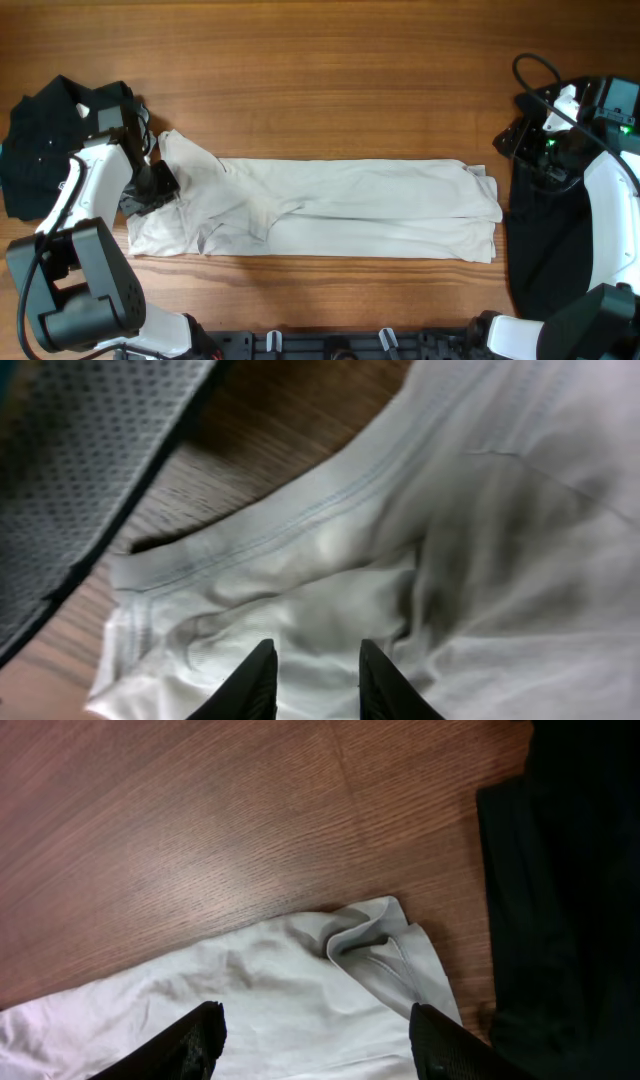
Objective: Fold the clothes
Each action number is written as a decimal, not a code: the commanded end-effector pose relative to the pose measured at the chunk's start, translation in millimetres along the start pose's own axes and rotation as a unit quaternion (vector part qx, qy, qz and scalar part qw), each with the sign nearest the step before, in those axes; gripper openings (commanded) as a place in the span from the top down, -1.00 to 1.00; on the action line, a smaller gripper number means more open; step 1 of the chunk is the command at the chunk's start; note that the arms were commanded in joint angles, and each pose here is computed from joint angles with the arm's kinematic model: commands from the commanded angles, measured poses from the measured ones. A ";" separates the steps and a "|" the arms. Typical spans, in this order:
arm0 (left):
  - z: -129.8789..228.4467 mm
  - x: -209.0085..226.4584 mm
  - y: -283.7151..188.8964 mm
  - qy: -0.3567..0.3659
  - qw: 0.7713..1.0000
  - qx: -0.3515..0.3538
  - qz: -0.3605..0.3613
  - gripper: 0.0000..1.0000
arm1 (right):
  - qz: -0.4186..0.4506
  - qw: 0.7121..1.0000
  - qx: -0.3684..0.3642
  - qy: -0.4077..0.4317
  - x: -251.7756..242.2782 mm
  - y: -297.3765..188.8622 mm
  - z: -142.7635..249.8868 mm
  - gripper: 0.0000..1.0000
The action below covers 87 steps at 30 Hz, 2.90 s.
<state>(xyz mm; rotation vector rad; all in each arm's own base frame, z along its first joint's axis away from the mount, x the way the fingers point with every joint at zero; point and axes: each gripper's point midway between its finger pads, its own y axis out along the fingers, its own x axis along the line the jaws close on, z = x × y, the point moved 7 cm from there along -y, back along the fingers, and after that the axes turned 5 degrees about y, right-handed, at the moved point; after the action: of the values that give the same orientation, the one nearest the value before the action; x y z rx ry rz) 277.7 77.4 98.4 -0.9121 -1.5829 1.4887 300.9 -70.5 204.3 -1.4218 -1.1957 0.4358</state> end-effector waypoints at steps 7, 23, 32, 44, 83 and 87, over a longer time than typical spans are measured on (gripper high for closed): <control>2.2 -16.6 2.3 0.049 0.995 -0.009 0.091 0.07 | 0.009 1.000 -0.001 0.011 -3.0 -0.8 -0.4 -0.29; -3.5 -21.6 13.2 0.051 0.992 -0.037 0.111 0.68 | 0.007 1.000 0.000 0.012 -2.6 -0.8 -0.3 -0.29; -5.1 -18.1 -3.3 0.050 0.994 -0.030 0.097 0.92 | 0.008 1.000 0.000 0.012 -2.7 -0.8 -0.1 -0.29; 15.0 10.7 -11.4 -0.005 0.999 0.024 -0.030 0.92 | 0.011 0.999 -0.034 0.000 -2.8 1.5 -13.5 -0.29; 13.6 3.4 -11.1 -0.022 0.999 0.023 0.004 0.92 | 0.101 0.986 0.132 -0.024 -7.5 120.0 14.4 0.92; 15.7 3.8 -11.2 -0.021 0.999 0.029 0.003 0.92 | 0.062 0.990 0.119 0.043 -24.3 114.3 2.0 0.91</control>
<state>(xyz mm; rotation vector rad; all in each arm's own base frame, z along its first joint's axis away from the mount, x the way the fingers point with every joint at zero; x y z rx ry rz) 258.8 71.8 100.6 -0.8379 -1.5304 1.5519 335.2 -53.8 94.5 -1.3135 -1.0167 0.7087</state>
